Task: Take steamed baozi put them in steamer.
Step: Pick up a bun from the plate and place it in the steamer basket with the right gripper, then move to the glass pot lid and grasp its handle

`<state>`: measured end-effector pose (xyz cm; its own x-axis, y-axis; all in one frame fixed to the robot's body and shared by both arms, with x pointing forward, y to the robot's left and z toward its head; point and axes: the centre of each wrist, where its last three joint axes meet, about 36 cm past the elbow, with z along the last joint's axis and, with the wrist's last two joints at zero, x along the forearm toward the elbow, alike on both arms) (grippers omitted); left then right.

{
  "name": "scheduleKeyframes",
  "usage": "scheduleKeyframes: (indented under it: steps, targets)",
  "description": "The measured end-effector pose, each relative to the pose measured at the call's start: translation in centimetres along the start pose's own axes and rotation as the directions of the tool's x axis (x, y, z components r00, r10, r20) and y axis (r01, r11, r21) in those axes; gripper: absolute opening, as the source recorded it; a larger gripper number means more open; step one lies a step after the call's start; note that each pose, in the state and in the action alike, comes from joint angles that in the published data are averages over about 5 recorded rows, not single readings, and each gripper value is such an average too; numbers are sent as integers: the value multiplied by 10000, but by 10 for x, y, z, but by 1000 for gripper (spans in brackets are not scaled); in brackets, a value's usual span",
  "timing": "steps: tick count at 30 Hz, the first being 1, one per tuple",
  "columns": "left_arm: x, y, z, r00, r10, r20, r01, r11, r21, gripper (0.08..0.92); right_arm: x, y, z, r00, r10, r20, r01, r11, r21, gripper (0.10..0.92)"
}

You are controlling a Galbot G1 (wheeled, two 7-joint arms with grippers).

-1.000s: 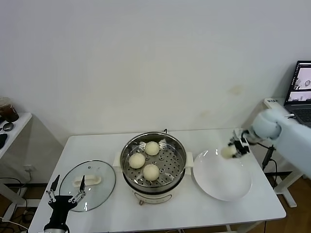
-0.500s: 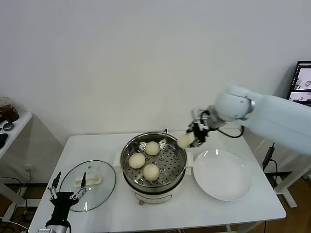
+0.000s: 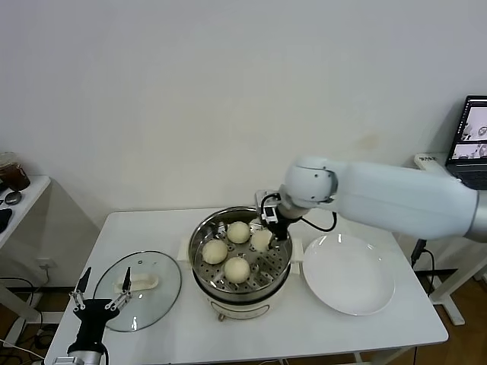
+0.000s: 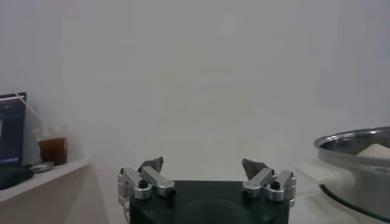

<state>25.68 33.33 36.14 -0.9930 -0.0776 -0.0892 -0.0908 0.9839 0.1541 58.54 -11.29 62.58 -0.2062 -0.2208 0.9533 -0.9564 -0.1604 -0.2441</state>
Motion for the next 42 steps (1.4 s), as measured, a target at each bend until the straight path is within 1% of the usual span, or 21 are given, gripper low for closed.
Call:
scheduleKeyframes:
  steps: [9, 11, 14, 19, 22, 25, 28, 33, 37, 40, 42]
  targets:
    - [-1, 0, 0, 10000, -9, 14, 9, 10000, 19, 823, -34, -3, -8, 9994, -29, -332, 26, 10000, -84, 518]
    - [-1, -1, 0, 10000, -8, 21, 8, 10000, 26, 823, -39, -3, -9, 9993, -5, -374, 1, 9999, -110, 529]
    - [-1, -1, 0, 10000, -9, 15, 9, 10000, 33, 823, -45, -3, -9, 9992, 17, -403, -24, 9999, -166, 590]
    - [-1, 0, 0, 10000, -16, 10, 16, 10000, 40, 823, -45, -4, -9, 9994, 67, -347, -76, 9997, -245, 736]
    - [-1, -1, 0, 10000, -18, 15, 18, 10000, 43, 823, -41, -4, -9, 9996, 90, -261, -98, 9995, -285, 799]
    - [0, -1, 0, 10000, -17, 18, 17, 10000, 40, 823, -31, -5, -10, 9998, 143, -134, -147, 9995, -291, 819]
    - [-1, -1, -1, 10000, -17, 21, 17, 10000, 41, 823, -17, -4, -10, 9997, 252, 26, -251, 9993, -269, 822]
    - [-1, -2, -2, 10000, -25, 52, 24, 10000, 81, 823, 7, 2, -3, 9966, 696, 443, -682, 9971, -339, 823]
    - [0, -1, -3, 10000, -69, 55, 69, 9999, 100, 823, 22, 12, 10, 9827, 1431, 1176, -1356, 9883, -694, 823]
    - [1, 0, -3, 9999, -115, 34, 114, 9999, 77, 823, 27, 25, 25, 9554, 2249, 1916, -2045, 9714, -1208, 823]
    - [1, 1, -2, 9999, -136, 26, 136, 9999, 72, 823, 27, 36, 38, 9249, 2906, 2451, -2558, 9527, -1643, 823]
